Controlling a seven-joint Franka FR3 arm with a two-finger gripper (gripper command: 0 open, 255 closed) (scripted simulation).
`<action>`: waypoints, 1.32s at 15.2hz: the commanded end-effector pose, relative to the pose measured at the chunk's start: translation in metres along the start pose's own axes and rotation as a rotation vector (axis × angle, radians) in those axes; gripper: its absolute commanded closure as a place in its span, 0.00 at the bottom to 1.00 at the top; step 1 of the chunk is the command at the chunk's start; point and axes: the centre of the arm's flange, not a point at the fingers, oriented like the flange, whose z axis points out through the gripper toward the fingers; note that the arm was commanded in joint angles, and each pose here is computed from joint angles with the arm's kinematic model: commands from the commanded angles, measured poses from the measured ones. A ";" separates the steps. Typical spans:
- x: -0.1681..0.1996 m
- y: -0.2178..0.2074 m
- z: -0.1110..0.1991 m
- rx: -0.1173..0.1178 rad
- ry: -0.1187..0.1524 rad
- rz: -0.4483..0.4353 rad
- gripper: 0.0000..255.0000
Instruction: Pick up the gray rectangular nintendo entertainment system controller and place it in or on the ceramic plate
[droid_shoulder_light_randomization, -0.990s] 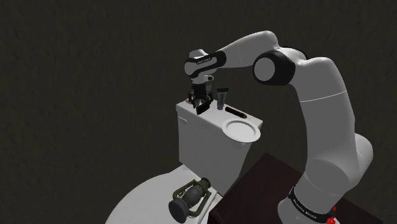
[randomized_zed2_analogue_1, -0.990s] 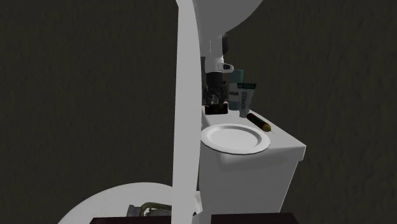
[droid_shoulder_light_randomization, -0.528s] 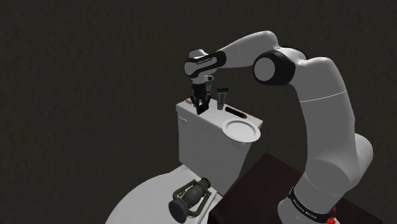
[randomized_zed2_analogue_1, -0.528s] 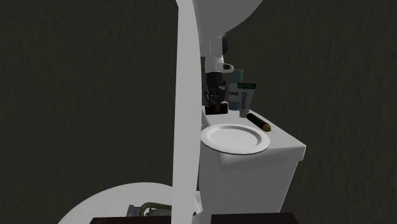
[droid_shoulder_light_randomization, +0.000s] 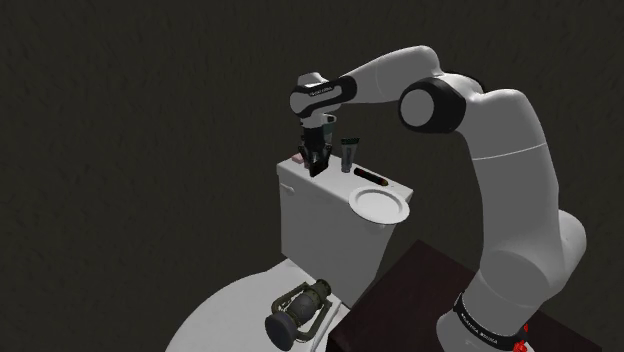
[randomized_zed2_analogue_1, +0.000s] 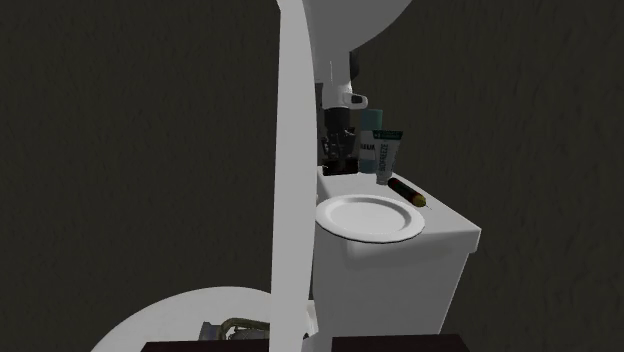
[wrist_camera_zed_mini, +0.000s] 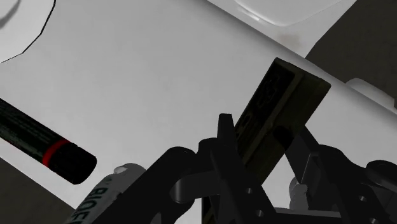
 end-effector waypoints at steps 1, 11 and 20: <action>-0.002 0.002 -0.010 0.000 0.000 0.000 1.00; -0.007 0.012 -0.062 0.000 0.000 0.000 1.00; -0.049 0.094 -0.051 0.000 0.000 0.000 1.00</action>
